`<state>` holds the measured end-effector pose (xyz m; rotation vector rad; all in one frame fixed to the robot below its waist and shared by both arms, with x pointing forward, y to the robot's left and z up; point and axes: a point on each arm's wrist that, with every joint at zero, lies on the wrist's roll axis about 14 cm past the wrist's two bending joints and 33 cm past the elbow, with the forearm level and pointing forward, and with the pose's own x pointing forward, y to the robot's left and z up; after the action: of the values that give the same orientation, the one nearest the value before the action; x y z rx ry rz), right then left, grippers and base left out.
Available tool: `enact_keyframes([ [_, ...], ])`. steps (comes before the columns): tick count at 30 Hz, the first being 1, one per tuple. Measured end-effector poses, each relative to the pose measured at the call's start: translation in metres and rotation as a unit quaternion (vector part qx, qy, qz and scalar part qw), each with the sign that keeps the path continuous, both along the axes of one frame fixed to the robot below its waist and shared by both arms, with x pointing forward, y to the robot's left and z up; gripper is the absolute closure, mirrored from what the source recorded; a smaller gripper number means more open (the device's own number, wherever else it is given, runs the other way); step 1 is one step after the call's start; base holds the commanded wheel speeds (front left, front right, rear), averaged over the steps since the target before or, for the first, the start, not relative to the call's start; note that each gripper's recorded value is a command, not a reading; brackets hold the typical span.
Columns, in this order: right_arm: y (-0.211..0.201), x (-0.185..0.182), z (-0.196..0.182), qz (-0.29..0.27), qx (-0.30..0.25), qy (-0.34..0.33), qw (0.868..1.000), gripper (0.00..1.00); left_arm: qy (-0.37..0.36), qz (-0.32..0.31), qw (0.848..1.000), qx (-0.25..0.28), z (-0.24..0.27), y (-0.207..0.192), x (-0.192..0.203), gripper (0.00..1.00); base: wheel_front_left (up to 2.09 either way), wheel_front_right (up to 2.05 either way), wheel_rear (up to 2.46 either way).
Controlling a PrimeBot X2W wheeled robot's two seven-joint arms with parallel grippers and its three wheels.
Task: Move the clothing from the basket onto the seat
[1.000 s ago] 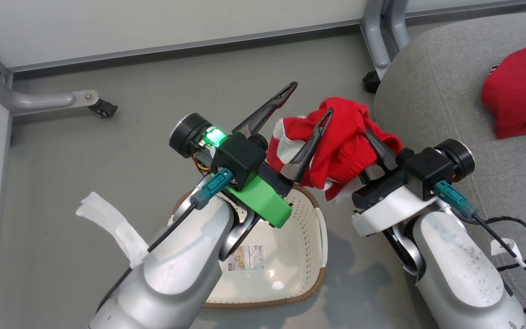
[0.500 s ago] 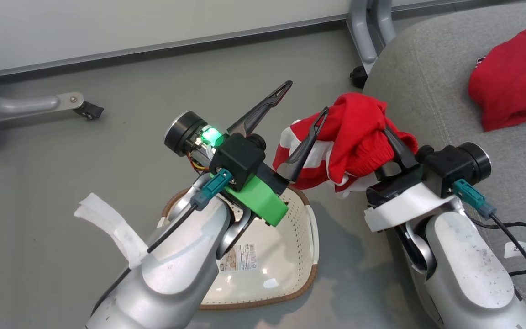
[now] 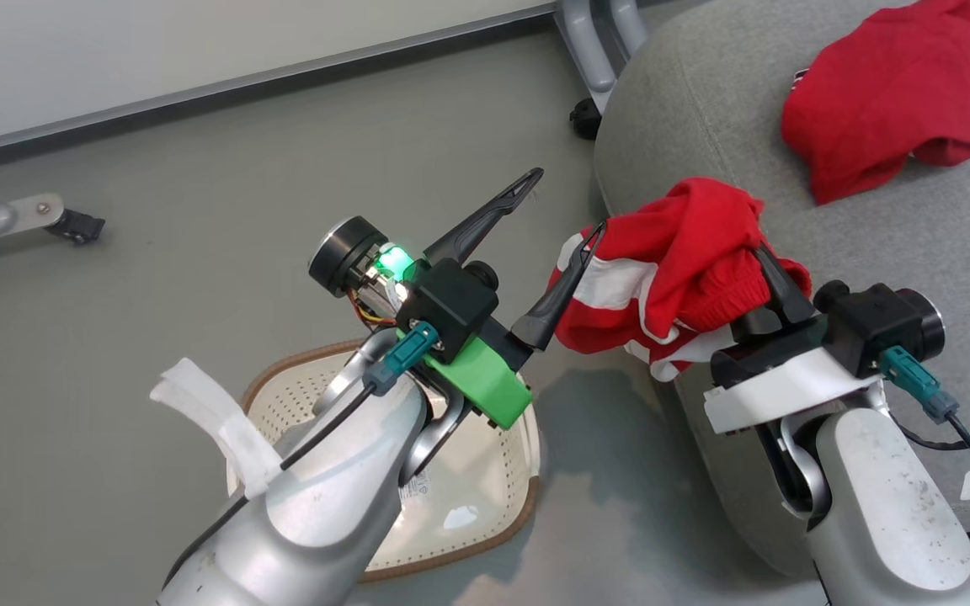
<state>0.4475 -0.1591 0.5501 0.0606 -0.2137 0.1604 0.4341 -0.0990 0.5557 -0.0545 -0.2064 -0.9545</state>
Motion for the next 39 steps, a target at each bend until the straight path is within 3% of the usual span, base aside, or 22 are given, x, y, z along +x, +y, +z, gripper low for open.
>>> enact_keyframes([
  [14, -0.080, -0.034, -0.021, -0.123, 0.003, 0.033, 0.992, 1.00, 0.022, -0.075, 0.997, 0.004, -0.022, -0.046, -0.014, 0.00, 0.00, 0.00, 0.00],
  [26, -0.103, -0.052, -0.024, -0.161, 0.008, 0.040, 0.986, 1.00, 0.019, -0.085, 0.996, 0.002, -0.020, -0.053, -0.018, 0.00, 0.00, 0.00, 0.00],
  [30, -0.104, -0.047, -0.021, -0.161, 0.006, 0.035, 0.986, 1.00, 0.027, -0.084, 0.996, 0.002, -0.025, -0.052, -0.018, 0.00, 0.00, 0.00, 0.00],
  [39, -0.121, -0.001, 0.029, -0.167, -0.017, -0.040, 0.985, 1.00, 0.044, -0.081, 0.996, 0.001, -0.044, -0.049, -0.007, 0.00, 0.00, 0.00, 0.00],
])
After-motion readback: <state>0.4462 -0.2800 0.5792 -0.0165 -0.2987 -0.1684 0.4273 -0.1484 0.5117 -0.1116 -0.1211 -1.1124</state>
